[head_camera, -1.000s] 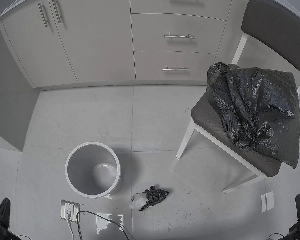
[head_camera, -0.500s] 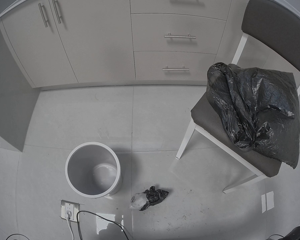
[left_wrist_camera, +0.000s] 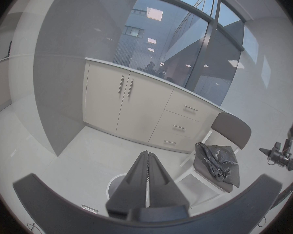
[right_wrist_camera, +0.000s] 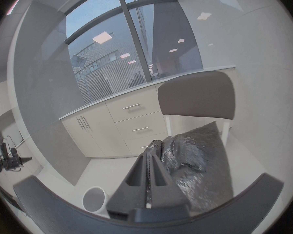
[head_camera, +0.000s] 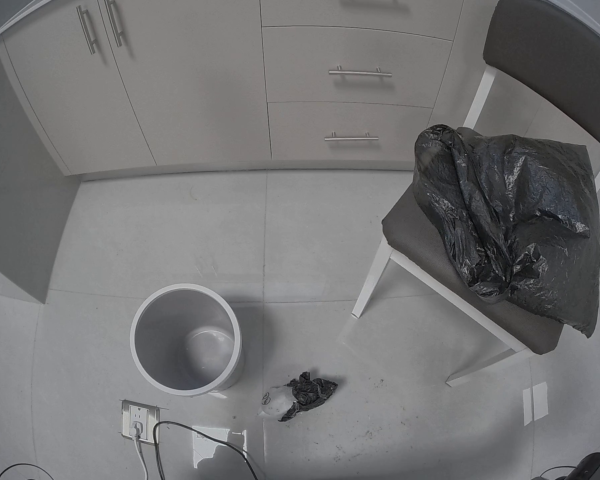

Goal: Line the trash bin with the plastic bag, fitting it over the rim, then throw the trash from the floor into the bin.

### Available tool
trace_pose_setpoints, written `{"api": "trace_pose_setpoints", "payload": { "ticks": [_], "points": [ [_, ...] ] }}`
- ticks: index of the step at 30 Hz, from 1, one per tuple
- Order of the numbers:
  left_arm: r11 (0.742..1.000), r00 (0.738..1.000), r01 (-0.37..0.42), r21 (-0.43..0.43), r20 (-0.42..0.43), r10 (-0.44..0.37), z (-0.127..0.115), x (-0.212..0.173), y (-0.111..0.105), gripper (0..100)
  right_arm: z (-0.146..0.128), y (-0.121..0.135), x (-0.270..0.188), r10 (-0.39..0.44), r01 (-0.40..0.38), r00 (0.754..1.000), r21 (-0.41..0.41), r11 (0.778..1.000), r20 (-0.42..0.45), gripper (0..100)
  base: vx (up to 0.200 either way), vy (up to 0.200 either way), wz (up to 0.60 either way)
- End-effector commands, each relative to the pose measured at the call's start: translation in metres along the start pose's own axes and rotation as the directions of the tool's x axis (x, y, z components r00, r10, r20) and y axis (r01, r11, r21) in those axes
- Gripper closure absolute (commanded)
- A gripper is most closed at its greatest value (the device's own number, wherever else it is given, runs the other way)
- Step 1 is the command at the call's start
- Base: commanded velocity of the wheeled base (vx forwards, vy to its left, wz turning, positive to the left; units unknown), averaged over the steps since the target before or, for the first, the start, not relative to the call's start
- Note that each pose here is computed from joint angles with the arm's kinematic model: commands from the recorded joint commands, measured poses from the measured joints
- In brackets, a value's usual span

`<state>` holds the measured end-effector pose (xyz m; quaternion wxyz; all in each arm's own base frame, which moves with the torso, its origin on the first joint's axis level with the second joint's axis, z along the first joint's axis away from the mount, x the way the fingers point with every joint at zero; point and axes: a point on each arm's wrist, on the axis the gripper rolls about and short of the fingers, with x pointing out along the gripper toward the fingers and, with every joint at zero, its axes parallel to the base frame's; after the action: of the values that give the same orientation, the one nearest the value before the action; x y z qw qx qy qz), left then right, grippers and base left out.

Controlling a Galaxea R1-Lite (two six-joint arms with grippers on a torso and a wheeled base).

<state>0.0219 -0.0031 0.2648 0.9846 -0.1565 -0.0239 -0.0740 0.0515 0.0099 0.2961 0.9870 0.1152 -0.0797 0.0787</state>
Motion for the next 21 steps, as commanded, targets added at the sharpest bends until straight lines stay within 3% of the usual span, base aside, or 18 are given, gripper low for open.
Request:
{"api": "trace_pose_setpoints", "payload": {
  "ticks": [1,5,11,16,21],
  "points": [
    [0.999,0.978,-0.044,0.020,-0.205,0.048,-0.016,0.129,0.005,100,-0.062,0.095,0.211,0.096,-0.085,0.970,0.058,0.995,-0.223,100,0.000,0.000,0.00],
    [0.999,0.966,-0.040,0.019,-0.256,0.043,-0.020,0.155,0.004,100,-0.079,0.103,0.233,0.086,-0.077,0.963,0.046,0.996,-0.255,100,0.000,0.000,0.00],
    [1.000,0.946,-0.029,0.007,-0.324,0.029,-0.034,0.173,0.008,100,-0.110,0.104,0.250,-0.009,0.011,0.952,0.002,1.000,-0.306,100,0.000,0.000,0.00],
    [1.000,0.937,-0.013,-0.001,-0.350,0.012,-0.038,0.184,0.010,100,-0.108,0.106,0.254,-0.008,0.008,0.956,0.000,1.000,-0.294,100,0.000,0.000,0.00],
    [0.999,0.923,-0.037,-0.025,-0.384,0.024,-0.051,0.202,0.016,100,-0.127,0.104,0.263,-0.033,0.029,0.942,-0.018,0.999,-0.334,100,0.000,0.000,0.00]
  ]
}}
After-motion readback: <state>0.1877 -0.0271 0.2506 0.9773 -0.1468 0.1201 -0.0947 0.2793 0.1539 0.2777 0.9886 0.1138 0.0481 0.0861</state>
